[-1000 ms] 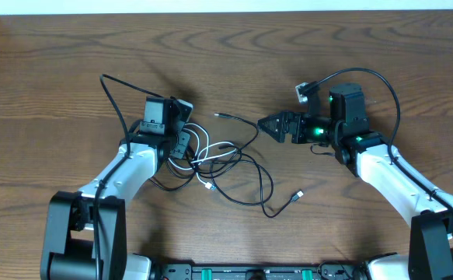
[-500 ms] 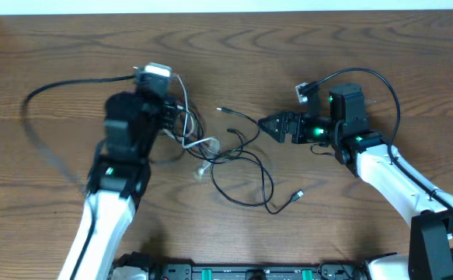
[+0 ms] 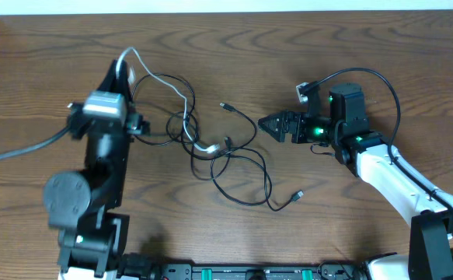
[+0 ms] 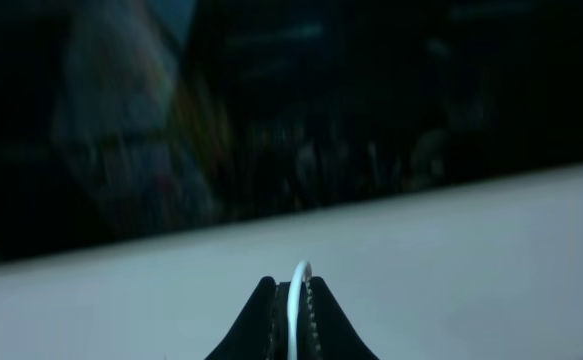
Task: Untangle cables
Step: 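Lift the white cable high with the left gripper, pulling it from the pile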
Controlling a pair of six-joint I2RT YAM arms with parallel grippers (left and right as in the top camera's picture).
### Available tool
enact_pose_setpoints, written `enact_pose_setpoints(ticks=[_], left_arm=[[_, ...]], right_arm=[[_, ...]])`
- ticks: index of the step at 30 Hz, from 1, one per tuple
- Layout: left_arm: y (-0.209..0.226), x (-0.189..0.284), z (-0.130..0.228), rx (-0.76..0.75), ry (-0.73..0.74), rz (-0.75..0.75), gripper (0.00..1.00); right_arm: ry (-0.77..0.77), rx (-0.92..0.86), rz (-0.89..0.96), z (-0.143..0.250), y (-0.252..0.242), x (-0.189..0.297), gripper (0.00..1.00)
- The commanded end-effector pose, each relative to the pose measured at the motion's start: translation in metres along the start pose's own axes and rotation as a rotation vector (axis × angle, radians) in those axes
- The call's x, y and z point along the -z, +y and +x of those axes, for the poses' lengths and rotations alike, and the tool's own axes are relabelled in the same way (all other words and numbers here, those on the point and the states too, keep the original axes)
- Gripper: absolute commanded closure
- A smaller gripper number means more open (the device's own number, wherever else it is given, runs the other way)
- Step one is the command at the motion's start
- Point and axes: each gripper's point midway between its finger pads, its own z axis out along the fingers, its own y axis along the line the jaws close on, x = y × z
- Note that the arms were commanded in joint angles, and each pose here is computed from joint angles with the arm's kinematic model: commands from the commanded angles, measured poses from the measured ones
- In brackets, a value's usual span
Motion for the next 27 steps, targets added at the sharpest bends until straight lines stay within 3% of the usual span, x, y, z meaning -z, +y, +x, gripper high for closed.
enact_pose_setpoints(ticks=[1, 12, 20, 27], left_arm=[[0.004, 0.008, -0.031, 0.003, -0.102, -0.008, 0.92], [0.009, 0.015, -0.068, 0.002, -0.255, -0.030, 0.93], [0.021, 0.046, -0.137, -0.002, -0.567, -0.088, 0.93], [0.035, 0.055, -0.149, 0.000, -0.621, -0.174, 0.93]], right_arm=[[0.004, 0.002, 0.013, 0.001, -0.005, -0.001, 0.01], [0.007, 0.019, 0.014, 0.001, -0.006, -0.001, 0.01], [0.007, 0.022, 0.014, 0.002, -0.006, -0.001, 0.01], [0.021, 0.016, 0.021, 0.005, -0.008, -0.001, 0.01]])
